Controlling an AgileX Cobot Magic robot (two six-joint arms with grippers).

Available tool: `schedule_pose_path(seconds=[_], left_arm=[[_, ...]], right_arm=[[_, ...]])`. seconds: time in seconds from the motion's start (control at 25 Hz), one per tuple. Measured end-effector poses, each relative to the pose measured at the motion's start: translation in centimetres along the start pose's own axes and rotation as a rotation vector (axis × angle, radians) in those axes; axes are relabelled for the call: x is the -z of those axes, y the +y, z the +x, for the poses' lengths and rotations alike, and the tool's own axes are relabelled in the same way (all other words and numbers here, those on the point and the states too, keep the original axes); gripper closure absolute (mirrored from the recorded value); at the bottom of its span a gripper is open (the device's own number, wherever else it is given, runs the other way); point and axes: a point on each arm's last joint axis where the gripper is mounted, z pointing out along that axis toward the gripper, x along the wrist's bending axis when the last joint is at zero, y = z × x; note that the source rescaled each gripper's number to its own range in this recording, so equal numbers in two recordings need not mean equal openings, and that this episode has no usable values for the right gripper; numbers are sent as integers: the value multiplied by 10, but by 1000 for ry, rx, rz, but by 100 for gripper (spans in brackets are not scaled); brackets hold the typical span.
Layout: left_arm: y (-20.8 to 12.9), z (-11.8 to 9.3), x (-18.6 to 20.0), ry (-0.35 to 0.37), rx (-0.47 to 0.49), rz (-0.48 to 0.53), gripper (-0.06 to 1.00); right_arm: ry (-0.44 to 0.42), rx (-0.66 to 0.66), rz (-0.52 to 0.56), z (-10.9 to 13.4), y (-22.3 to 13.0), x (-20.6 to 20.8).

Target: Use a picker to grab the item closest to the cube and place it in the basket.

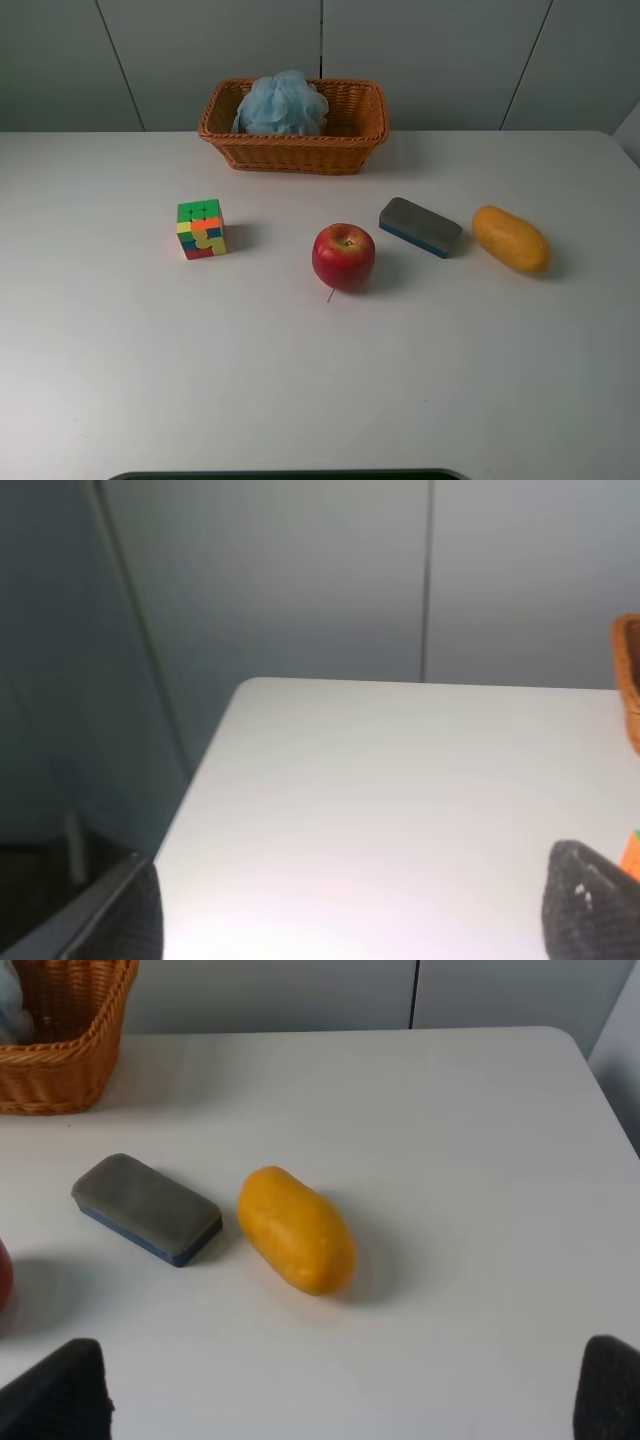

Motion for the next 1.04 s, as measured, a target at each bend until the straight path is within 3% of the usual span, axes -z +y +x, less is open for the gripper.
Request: schedule_pose_path(seconds=[0.12, 0.36, 0.52, 1.04], left_arm=[[-26, -1, -8, -8, 2, 13, -3], [-47, -9, -37, -50, 28, 78, -3], [-67, -12, -54, -58, 24, 174, -3], [-70, -14, -56, -70, 9, 188, -3]], right_arm=[[0, 0, 0, 0, 0, 0], [0, 0, 0, 0, 0, 0], [0, 0, 0, 0, 0, 0], [0, 0, 0, 0, 0, 0]])
